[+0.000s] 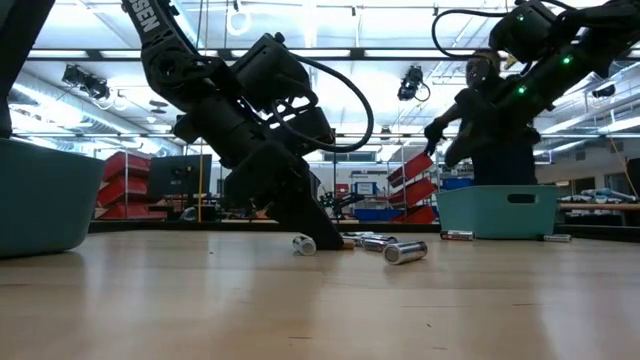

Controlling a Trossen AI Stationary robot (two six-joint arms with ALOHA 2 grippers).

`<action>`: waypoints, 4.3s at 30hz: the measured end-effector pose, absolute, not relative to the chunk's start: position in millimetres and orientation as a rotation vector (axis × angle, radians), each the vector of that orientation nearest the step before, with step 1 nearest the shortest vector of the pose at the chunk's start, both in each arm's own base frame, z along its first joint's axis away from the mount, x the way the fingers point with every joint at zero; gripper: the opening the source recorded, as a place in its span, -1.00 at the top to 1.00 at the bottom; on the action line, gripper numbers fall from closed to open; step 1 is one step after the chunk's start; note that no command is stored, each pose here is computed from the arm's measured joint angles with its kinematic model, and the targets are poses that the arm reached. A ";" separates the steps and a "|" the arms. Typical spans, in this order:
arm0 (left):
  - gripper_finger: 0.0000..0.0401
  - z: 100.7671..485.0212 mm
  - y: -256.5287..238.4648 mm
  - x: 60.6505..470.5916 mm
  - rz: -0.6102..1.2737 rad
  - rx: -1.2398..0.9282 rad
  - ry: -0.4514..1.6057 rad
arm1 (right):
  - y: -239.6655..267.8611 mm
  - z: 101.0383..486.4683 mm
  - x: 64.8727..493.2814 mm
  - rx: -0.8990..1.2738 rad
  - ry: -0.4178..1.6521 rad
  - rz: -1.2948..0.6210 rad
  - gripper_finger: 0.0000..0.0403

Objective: Sort batteries
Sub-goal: Put the black battery into the green bin

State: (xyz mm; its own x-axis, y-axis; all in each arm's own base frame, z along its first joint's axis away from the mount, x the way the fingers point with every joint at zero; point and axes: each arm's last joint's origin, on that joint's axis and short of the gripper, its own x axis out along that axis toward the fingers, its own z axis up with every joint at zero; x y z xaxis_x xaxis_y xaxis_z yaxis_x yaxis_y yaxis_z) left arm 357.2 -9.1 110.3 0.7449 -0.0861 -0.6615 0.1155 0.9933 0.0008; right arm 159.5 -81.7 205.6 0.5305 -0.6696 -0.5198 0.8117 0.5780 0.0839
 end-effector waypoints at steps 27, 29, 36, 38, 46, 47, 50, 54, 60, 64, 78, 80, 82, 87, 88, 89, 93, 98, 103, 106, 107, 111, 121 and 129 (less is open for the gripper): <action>0.92 207.2 -5.7 359.9 -0.039 0.400 0.195 | -43.8 241.3 197.8 0.033 0.150 -0.144 0.87; 0.92 215.0 -3.2 360.7 -0.017 0.429 0.122 | -34.1 243.8 203.5 -0.031 0.107 -0.063 0.87; 0.92 229.2 1.6 361.1 -0.005 0.441 -0.020 | -9.1 248.9 219.8 -0.214 -0.043 0.066 0.92; 0.92 230.9 1.3 361.1 -0.008 0.442 -0.038 | -4.9 248.4 224.2 -0.255 -0.076 0.082 0.92; 0.92 238.8 1.4 360.5 0.003 0.440 -0.121 | 6.1 238.4 240.3 -0.362 -0.134 0.102 0.76; 0.92 239.4 1.4 360.4 0.004 0.440 -0.128 | 6.6 238.2 241.5 -0.365 -0.144 0.091 0.72; 0.92 239.8 1.8 360.4 0.008 0.439 -0.131 | 6.8 237.3 244.4 -0.366 -0.165 0.063 0.59; 0.92 240.8 0.8 360.2 -0.006 0.440 -0.145 | 6.7 235.9 246.2 -0.380 -0.172 0.055 0.43; 0.92 247.5 -4.1 358.8 -0.090 0.439 -0.232 | 6.4 229.4 249.8 -0.383 -0.138 0.054 0.32; 0.92 247.0 -4.3 359.0 -0.085 0.438 -0.228 | 6.6 229.6 249.7 -0.402 -0.145 0.052 0.35; 0.92 244.7 -4.4 359.6 -0.037 0.435 -0.192 | 3.6 234.7 243.2 -0.444 -0.100 -0.050 0.42; 0.92 243.2 -4.7 359.9 -0.042 0.435 -0.175 | 3.2 241.4 237.6 -0.442 -0.110 -0.062 0.43; 0.92 239.4 -5.2 360.5 -0.045 0.433 -0.143 | 4.7 250.5 231.6 -0.442 -0.149 -0.054 0.43; 0.92 241.2 -1.6 360.2 -0.010 0.436 -0.153 | 15.9 255.6 226.8 -0.446 -0.199 0.079 0.42; 0.92 240.9 -0.8 360.3 -0.004 0.436 -0.148 | 17.3 254.9 227.5 -0.447 -0.199 0.084 0.42; 0.92 240.8 0.2 360.4 -0.001 0.436 -0.148 | 18.4 253.7 228.3 -0.449 -0.194 0.085 0.42; 0.92 244.7 1.4 359.8 0.012 0.437 -0.185 | 20.5 247.4 234.8 -0.449 -0.184 0.068 0.43; 0.92 244.9 1.1 359.7 0.008 0.468 -0.189 | 19.8 241.7 243.6 -0.464 -0.217 0.021 0.43; 0.92 244.9 0.4 359.7 0.004 0.469 -0.191 | 19.7 239.0 247.6 -0.478 -0.237 -0.001 0.43; 0.92 246.4 -0.6 359.3 -0.030 0.474 -0.215 | 19.7 237.1 249.0 -0.479 -0.234 -0.003 0.43; 0.92 247.4 -1.1 359.1 -0.046 0.476 -0.230 | 19.6 236.9 249.1 -0.479 -0.232 -0.005 0.43; 0.92 248.6 -1.8 358.8 -0.064 0.479 -0.247 | 19.7 237.0 249.1 -0.478 -0.233 -0.006 0.45; 0.92 248.7 -1.6 358.7 -0.061 0.479 -0.248 | 19.7 237.3 248.9 -0.486 -0.237 -0.006 0.61; 0.90 247.5 -1.6 358.9 -0.065 0.475 -0.232 | 19.7 237.4 248.7 -0.507 -0.242 -0.006 0.70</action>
State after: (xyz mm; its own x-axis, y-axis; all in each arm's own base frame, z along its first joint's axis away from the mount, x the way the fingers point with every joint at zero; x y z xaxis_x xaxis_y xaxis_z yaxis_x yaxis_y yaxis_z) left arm 358.9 -1.6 247.5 0.9717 -0.1154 0.2059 0.0080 0.8878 0.4602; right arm 248.7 19.7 237.4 0.9715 0.0539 0.2306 0.0654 0.8747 -0.4802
